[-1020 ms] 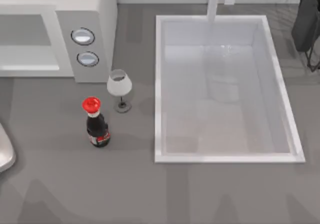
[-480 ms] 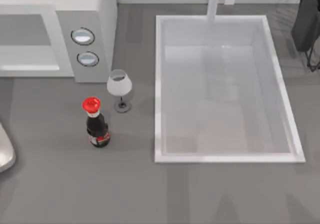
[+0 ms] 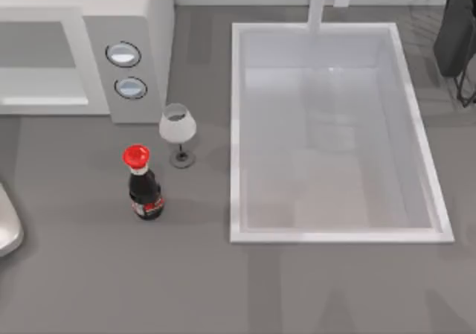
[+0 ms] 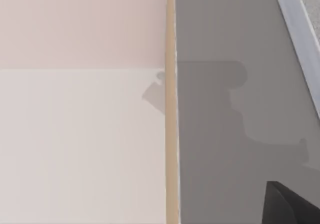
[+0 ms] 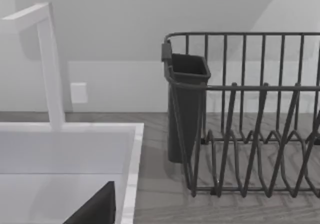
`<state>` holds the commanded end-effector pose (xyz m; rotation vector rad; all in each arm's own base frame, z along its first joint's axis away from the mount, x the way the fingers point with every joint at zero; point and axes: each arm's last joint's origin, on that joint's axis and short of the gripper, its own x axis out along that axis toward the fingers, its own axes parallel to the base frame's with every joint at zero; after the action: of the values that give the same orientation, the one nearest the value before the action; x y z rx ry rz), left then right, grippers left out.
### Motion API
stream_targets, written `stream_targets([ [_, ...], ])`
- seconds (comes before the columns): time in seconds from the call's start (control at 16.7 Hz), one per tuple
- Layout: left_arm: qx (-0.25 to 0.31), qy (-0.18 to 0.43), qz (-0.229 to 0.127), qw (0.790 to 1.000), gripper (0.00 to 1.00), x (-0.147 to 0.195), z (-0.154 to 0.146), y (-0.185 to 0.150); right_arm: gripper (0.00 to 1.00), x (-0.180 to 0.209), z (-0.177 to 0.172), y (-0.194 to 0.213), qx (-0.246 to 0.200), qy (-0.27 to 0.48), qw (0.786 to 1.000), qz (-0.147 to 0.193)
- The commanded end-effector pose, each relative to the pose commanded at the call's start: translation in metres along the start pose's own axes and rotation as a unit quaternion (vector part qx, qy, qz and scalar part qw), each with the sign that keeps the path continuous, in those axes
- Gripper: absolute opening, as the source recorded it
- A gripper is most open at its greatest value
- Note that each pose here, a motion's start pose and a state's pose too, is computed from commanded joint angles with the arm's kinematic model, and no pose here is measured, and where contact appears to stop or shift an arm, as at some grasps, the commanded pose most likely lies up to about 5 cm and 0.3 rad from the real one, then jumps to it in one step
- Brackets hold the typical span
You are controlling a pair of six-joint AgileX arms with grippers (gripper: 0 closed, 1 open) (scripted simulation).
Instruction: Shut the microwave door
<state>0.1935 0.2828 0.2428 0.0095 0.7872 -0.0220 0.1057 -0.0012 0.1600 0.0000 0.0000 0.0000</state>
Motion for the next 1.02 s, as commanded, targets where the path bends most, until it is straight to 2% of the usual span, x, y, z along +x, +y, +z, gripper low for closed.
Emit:
stream_targets([
  [0.6, 0.000, -0.002, 0.002, 1.000, 0.00, 0.066, -0.067, 0.002, 1.00, 0.000, 0.000, 0.000, 0.000, 0.000, 1.000, 0.000],
  [1.02, 0.001, -0.002, 0.001, 1.000, 0.00, 0.069, -0.067, -0.005, 1.00, 0.000, 0.000, 0.000, 0.000, 0.000, 1.000, 0.000],
])
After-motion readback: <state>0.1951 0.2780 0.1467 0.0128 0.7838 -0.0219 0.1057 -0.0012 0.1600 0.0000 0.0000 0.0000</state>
